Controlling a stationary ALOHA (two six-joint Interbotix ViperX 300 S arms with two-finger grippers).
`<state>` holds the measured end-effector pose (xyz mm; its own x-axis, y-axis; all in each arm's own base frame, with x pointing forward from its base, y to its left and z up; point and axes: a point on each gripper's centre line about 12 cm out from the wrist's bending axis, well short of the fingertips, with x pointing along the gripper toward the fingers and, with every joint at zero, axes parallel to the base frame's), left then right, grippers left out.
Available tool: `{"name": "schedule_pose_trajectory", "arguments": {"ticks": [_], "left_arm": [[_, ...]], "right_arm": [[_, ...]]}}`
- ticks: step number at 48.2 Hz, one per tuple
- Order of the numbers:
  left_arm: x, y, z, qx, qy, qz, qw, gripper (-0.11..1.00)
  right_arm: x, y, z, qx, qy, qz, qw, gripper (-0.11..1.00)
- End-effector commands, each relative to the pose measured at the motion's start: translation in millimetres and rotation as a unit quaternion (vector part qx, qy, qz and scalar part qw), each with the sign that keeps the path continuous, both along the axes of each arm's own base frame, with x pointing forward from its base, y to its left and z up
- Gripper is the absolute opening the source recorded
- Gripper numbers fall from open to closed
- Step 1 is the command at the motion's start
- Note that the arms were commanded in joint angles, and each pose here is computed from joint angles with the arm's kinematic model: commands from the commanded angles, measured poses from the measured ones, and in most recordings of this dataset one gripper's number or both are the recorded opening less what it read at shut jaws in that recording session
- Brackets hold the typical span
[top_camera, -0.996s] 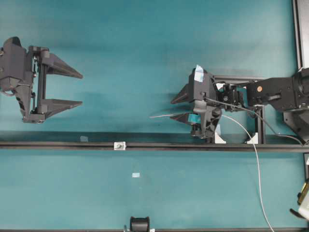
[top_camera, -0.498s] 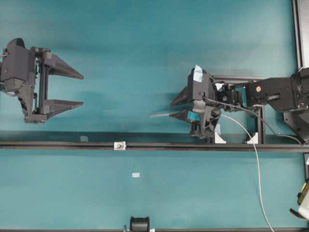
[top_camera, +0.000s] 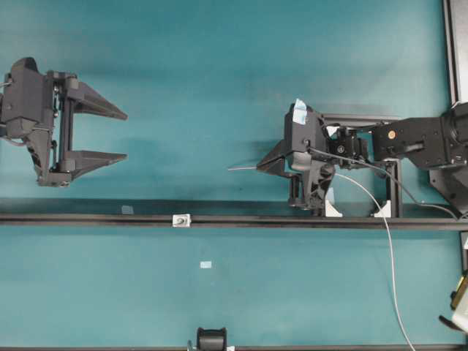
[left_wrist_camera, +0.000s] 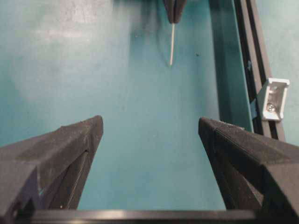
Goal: Insert the wire into the hole on the left side and pull it with the left arm.
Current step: 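Close the right gripper on the white wire, then lift the wire out of the bracket and carry it left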
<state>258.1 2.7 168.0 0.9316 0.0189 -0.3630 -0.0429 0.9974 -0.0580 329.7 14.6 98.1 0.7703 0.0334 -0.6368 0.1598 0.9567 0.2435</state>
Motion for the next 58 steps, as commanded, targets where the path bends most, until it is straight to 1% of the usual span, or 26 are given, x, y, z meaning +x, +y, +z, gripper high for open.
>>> {"name": "schedule_pose_trajectory", "arguments": {"ticks": [1, 10, 17, 23, 38, 49, 53, 58], "left_arm": [[5.1, 0.5, 8.3, -0.001, -0.015, 0.002, 0.9999, 0.67], [4.7, 0.5, 10.7, -0.003, -0.02, 0.002, 0.9998, 0.67], [4.7, 0.5, 12.8, -0.003, -0.024, 0.002, 0.9997, 0.67], [5.5, 1.0, 15.4, -0.003, -0.028, 0.003, 0.9996, 0.67], [9.2, 0.6, 20.7, -0.003, -0.036, 0.003, 0.9993, 0.67], [12.5, 0.7, 25.3, -0.004, -0.043, 0.003, 0.9991, 0.67], [13.3, 0.7, 25.3, -0.005, -0.042, 0.004, 0.9991, 0.67], [14.7, 0.7, 25.6, -0.006, -0.042, 0.004, 0.9991, 0.67]], "right_arm": [[4.0, 0.5, 6.3, 0.002, -0.012, -0.002, 0.9999, 0.01], [3.0, 0.5, 16.5, 0.002, -0.026, 0.0, 0.9997, 0.01], [0.5, 0.4, 33.0, 0.003, -0.041, -0.001, 0.9991, 0.01], [-3.3, 0.3, 47.5, 0.003, -0.038, 0.0, 0.9993, 0.01], [-20.1, -0.8, 81.0, 0.001, -0.039, 0.001, 0.9992, 0.01], [-34.8, -1.0, 109.3, 0.002, -0.055, 0.002, 0.9985, 0.01], [-40.1, -1.2, 113.7, 0.002, -0.061, 0.002, 0.9981, 0.01], [-46.6, -1.5, 111.1, 0.004, -0.066, 0.001, 0.9978, 0.01]]}}
